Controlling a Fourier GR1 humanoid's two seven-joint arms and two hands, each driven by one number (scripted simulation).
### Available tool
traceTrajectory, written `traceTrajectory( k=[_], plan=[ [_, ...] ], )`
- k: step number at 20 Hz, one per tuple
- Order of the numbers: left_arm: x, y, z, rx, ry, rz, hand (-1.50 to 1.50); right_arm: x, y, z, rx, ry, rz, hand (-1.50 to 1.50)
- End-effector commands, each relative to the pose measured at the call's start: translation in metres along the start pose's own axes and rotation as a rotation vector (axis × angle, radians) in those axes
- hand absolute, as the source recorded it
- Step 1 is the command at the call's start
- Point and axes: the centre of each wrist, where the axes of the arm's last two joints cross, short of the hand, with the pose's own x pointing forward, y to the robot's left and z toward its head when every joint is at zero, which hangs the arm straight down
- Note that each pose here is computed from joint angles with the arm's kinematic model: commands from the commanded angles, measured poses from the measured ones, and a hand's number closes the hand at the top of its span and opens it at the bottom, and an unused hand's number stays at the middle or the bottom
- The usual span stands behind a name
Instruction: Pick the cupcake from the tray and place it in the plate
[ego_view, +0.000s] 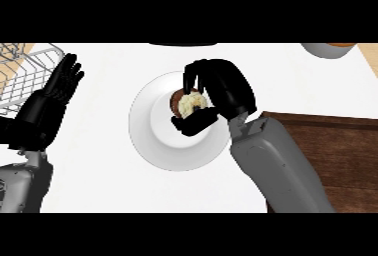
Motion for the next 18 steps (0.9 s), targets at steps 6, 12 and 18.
traceTrajectory(
  k=[6, 12, 18],
  plan=[
    [0.011, 0.003, -0.001, -0.008, -0.017, -0.016, 0.0, -0.005, 0.064, -0.039, 0.014, 0.053, 0.095, 1.5],
    [-0.002, -0.004, -0.011, -0.028, -0.033, 0.001, 0.0, -0.017, 0.081, -0.05, 0.044, 0.206, -0.026, -1.5],
    [0.007, -0.006, -0.014, -0.062, -0.025, -0.004, 0.0, -0.032, 0.1, -0.045, 0.083, 0.154, -0.146, -1.5]
  ],
)
